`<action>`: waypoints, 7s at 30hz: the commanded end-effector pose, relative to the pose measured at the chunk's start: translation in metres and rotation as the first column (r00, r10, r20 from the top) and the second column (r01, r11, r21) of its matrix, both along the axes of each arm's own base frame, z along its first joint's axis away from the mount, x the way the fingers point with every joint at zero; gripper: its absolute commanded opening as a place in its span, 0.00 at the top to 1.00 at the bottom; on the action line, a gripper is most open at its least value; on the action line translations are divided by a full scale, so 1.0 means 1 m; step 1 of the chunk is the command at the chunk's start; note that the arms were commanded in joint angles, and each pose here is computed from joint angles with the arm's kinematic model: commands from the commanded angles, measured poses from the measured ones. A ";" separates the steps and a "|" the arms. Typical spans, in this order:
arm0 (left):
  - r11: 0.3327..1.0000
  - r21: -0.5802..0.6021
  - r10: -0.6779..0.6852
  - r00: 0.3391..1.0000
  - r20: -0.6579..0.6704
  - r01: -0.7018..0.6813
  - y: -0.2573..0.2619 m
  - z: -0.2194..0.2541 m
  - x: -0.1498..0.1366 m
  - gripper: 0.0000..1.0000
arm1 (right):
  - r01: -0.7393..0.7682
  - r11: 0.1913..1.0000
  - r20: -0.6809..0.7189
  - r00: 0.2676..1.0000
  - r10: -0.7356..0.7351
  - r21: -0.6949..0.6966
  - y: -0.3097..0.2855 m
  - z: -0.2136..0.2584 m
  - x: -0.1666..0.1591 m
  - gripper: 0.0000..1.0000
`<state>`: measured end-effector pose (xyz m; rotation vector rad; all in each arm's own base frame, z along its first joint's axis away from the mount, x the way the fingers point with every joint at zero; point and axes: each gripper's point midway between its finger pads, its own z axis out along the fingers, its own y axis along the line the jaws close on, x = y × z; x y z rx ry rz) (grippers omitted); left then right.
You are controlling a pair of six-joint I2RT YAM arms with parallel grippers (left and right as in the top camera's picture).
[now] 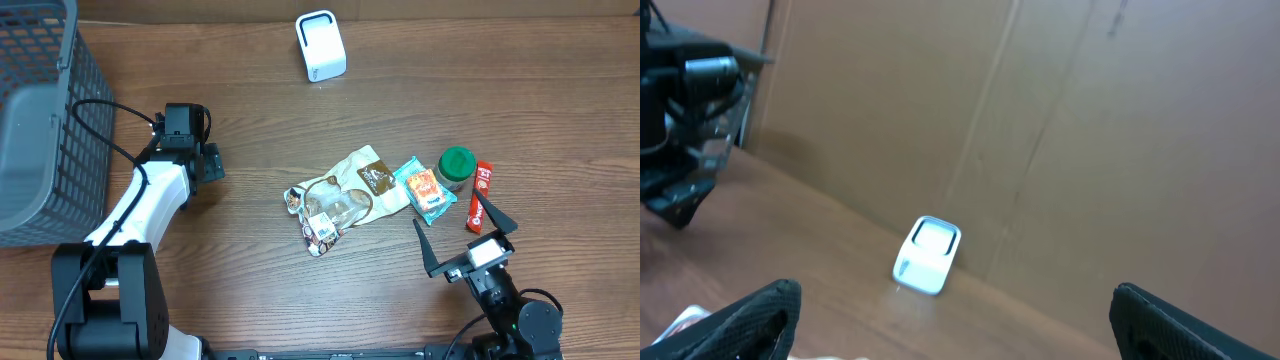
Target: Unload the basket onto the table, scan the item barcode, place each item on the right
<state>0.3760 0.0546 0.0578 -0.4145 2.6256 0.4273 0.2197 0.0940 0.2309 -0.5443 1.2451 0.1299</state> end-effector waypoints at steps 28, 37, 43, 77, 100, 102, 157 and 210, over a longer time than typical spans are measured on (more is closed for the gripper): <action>1.000 0.015 0.001 1.000 0.007 -0.001 0.004 0.004 0.005 0.01 | 0.226 0.957 -0.348 0.925 -0.152 0.184 -0.035 -0.061 0.020 0.00; 1.000 0.015 0.001 1.000 0.007 -0.001 0.004 0.004 0.005 0.01 | 0.226 0.957 -0.348 0.925 -0.152 0.184 -0.035 -0.061 0.020 0.00; 1.000 0.015 0.001 1.000 0.007 -0.001 0.004 0.004 0.005 0.00 | 0.226 0.957 -0.348 0.925 -0.152 0.184 -0.035 -0.061 0.020 0.00; 1.000 0.015 0.001 1.000 0.007 -0.001 0.004 0.004 0.005 0.00 | 0.225 0.957 -0.348 0.926 -0.150 0.184 -0.035 -0.061 0.020 0.00; 1.000 0.015 0.001 1.000 0.007 -0.001 0.004 0.004 0.005 0.00 | 0.225 0.957 -0.348 0.925 -0.151 0.184 -0.035 -0.061 0.020 0.00; 1.000 0.015 0.001 1.000 0.007 -0.001 0.004 0.004 0.005 0.00 | 0.226 0.957 -0.348 0.925 -0.152 0.184 -0.035 -0.061 0.020 0.00; 1.000 0.000 -0.017 0.778 0.627 0.022 -0.005 0.239 -0.040 0.00 | 0.226 0.957 -0.348 0.925 -0.152 0.184 -0.035 -0.061 0.020 0.00; 0.925 0.260 -0.241 -0.102 0.965 0.278 -0.058 0.311 -0.191 0.00 | 0.225 0.957 -0.348 0.925 -0.151 0.184 -0.035 -0.061 0.020 0.00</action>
